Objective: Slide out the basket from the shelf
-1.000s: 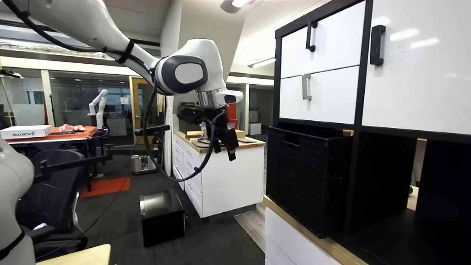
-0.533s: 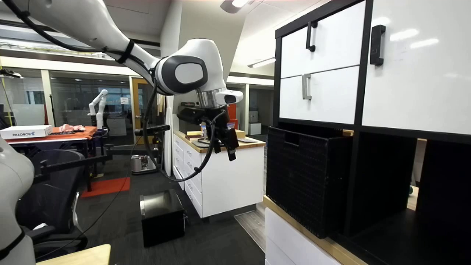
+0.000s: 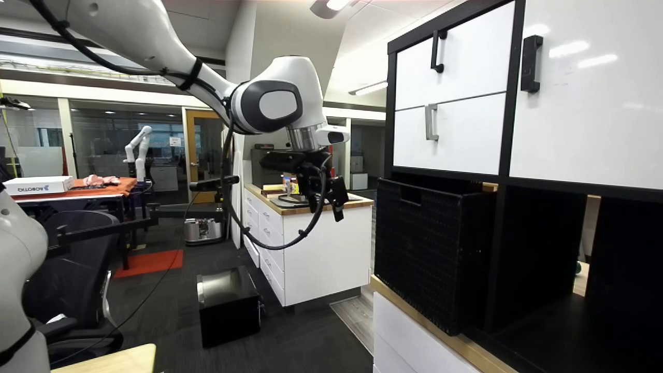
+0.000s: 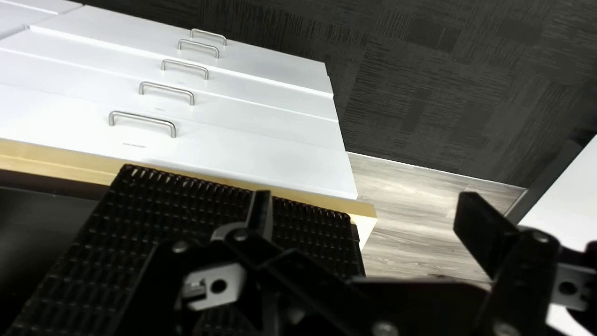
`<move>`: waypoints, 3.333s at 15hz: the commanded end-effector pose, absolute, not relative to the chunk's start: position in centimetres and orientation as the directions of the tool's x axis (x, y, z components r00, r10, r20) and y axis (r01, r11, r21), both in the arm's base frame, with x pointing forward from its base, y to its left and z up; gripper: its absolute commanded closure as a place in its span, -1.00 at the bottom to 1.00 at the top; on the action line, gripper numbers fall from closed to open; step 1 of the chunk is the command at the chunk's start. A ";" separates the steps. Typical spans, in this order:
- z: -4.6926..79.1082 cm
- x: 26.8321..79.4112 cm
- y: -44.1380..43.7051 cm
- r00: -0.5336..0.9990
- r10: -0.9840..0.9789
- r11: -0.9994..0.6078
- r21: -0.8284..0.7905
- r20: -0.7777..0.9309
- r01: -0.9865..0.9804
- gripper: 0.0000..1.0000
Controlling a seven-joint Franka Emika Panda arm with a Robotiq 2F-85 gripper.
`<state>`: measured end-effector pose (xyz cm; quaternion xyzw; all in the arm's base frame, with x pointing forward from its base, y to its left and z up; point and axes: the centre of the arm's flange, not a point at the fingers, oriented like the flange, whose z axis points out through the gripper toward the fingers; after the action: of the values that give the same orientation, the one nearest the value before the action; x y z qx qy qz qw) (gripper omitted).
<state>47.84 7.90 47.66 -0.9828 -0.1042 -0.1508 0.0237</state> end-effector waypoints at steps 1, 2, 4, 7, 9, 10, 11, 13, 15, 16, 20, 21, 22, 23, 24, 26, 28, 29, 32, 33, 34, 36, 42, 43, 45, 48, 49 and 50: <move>48.5 52.2 8.2 0.885 0.317 -0.941 -0.003 0.340 0.338 -1.00; 48.8 53.0 8.4 0.869 0.352 -0.928 0.011 0.347 0.372 -1.00; 49.6 54.7 8.5 0.830 0.429 -0.895 0.045 0.356 0.443 -1.00; 51.1 57.0 8.7 0.753 0.542 -0.832 0.110 0.374 0.544 -1.00; 52.0 58.2 8.9 0.698 0.603 -0.786 0.143 0.387 0.601 -1.00; 52.4 58.6 9.1 0.663 0.640 -0.756 0.162 0.389 0.635 -1.00; 52.7 58.8 9.4 0.621 0.681 -0.718 0.186 0.388 0.671 -1.00; 53.3 59.1 9.9 0.532 0.759 -0.635 0.249 0.375 0.731 -1.00; 53.6 59.3 10.5 0.450 0.820 -0.557 0.315 0.354 0.768 -1.00; 53.7 59.5 10.8 0.412 0.847 -0.519 0.349 0.337 0.780 -1.00; 54.0 60.0 11.6 0.283 0.908 -0.400 0.436 0.310 0.806 -1.00; 53.9 60.2 11.7 0.258 0.918 -0.377 0.458 0.302 0.805 -1.00; 53.8 60.4 11.9 0.232 0.927 -0.354 0.480 0.296 0.803 -1.00; 53.7 60.6 12.1 0.207 0.934 -0.332 0.496 0.290 0.802 -1.00; 53.6 60.8 12.2 0.191 0.939 -0.318 0.506 0.286 0.802 -1.00; 53.0 61.5 12.5 0.170 0.944 -0.300 0.519 0.282 0.800 -1.00; 51.9 62.2 12.6 0.168 0.945 -0.295 0.511 0.281 0.807 -1.00; 51.2 62.5 12.7 0.167 0.946 -0.291 0.504 0.277 0.813 -1.00; 49.3 63.5 13.2 0.160 0.951 -0.275 0.487 0.266 0.829 -1.00; 48.9 63.8 13.4 0.152 0.953 -0.266 0.484 0.261 0.834 -1.00; 48.7 64.1 13.6 0.145 0.956 -0.257 0.483 0.257 0.837 -1.00; 49.1 64.6 13.9 0.126 0.960 -0.237 0.490 0.248 0.839 -1.00; 52.5 65.0 13.8 0.131 0.965 -0.231 0.491 0.228 0.840 -1.00; 52.8 65.1 13.7 0.133 0.966 -0.228 0.492 0.221 0.840 -1.00; 53.3 65.2 13.7 0.137 0.969 -0.222 0.489 0.205 0.843 -1.00; 53.8 65.3 13.6 0.145 0.972 -0.220 0.484 0.187 0.847 -1.00; 53.9 65.4 13.6 0.145 0.972 -0.218 0.484 0.184 0.848 -1.00; 54.2 65.4 13.5 0.145 0.972 -0.218 0.488 0.184 0.845 -1.00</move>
<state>64.03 13.61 52.83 -0.7450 -0.6113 -0.2355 -0.1257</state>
